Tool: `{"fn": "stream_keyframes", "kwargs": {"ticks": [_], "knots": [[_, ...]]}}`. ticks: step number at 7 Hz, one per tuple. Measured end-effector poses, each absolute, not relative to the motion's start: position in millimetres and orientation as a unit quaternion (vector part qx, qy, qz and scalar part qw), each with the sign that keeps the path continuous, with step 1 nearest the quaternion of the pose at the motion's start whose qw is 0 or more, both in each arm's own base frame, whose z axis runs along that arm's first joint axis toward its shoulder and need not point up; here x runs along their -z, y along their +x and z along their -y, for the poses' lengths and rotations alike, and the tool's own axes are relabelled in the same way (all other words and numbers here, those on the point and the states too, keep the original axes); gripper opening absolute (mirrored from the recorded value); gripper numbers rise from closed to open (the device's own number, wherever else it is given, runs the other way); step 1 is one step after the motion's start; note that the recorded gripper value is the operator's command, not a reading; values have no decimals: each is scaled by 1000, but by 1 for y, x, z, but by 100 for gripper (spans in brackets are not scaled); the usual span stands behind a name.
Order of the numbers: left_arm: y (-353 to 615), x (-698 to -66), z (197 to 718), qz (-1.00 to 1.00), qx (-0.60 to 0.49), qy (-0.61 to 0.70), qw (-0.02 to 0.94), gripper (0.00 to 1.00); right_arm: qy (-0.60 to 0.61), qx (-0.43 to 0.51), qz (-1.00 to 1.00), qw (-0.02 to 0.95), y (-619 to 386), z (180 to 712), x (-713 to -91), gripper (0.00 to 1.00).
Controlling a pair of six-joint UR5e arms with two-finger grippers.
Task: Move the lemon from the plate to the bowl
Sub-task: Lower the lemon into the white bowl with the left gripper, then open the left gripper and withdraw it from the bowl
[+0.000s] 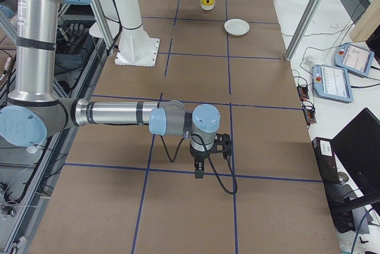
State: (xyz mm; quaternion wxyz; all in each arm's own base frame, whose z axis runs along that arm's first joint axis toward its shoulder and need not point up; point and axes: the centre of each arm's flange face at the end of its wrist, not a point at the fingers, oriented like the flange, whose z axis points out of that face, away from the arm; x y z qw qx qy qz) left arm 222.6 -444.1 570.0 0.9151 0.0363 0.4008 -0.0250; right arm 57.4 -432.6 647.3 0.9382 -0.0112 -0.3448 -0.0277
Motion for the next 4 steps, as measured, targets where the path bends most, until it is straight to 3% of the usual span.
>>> {"fn": "stream_keyframes", "kwargs": {"ticks": [4], "knots": [[212, -558, 438, -414, 19, 35, 909, 100, -11, 28, 345, 938, 57, 433, -647, 100]]}}
